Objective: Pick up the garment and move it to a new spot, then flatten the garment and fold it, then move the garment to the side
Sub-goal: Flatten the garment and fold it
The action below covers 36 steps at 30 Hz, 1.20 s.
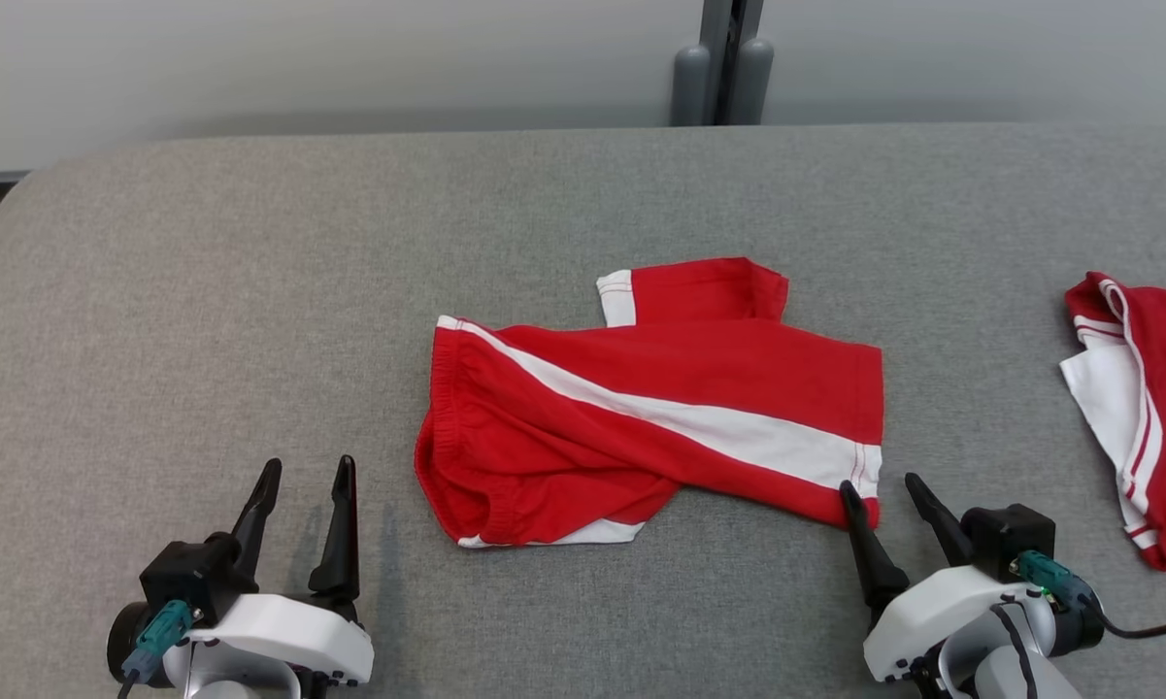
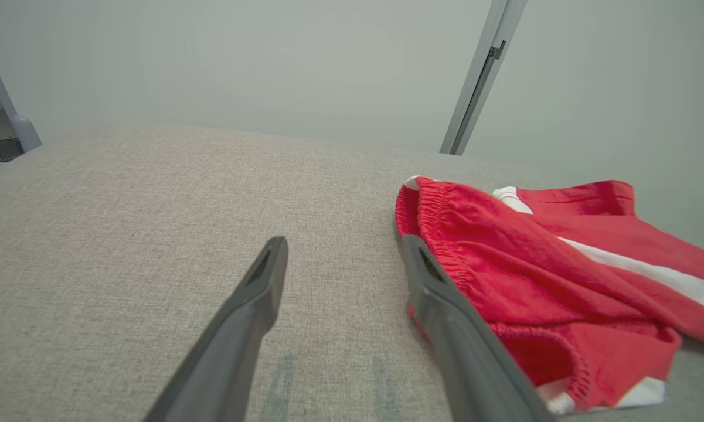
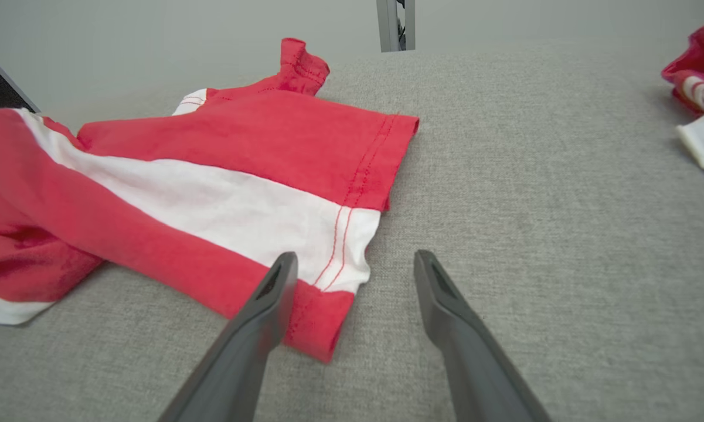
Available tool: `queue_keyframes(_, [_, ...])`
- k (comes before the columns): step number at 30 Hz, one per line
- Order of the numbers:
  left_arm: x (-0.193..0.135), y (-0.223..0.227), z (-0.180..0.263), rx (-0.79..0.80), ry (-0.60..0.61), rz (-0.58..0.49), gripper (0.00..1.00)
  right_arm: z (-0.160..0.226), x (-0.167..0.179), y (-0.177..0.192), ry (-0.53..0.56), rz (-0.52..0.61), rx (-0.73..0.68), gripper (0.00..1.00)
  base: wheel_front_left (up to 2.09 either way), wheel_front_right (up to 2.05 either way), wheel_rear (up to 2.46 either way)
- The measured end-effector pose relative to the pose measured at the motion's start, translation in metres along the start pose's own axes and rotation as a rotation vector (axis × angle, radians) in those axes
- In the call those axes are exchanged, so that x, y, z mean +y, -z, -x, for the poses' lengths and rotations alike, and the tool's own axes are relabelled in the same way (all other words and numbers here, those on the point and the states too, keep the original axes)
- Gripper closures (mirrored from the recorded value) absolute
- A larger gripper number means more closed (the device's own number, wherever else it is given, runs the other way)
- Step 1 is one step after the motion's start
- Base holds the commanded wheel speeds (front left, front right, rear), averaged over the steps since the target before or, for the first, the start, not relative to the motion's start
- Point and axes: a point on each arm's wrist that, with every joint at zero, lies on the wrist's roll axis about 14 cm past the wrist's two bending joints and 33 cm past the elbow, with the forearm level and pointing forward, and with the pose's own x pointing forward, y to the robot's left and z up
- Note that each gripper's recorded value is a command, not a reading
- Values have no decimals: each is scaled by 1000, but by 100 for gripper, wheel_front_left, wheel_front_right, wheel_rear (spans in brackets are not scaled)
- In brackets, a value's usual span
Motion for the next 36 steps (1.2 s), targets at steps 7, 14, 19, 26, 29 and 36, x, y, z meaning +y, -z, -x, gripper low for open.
queue_keyframes(7, [3,4,-5,13,-1,2,0,-9,-1,14,0,-16,48,27,0,0,0])
queue_keyframes(14, [-4,-1,-13,-1,28,4,0,-12,-2,13,5,-35,44,100,0,0,0])
queue_keyframes(19, [-21,-9,-21,-25,80,24,0,-2,-11,8,28,3,23,100,0,0,0])
queue_keyframes(26, [-71,-3,-35,14,220,108,0,29,-41,22,86,118,68,100,0,0,0])
queue_keyframes(29, [-96,0,-46,52,290,131,0,34,-49,24,105,140,77,100,0,0,0])
queue_keyframes(36, [-136,1,-68,222,388,129,0,33,-47,24,110,141,74,100,0,0,0])
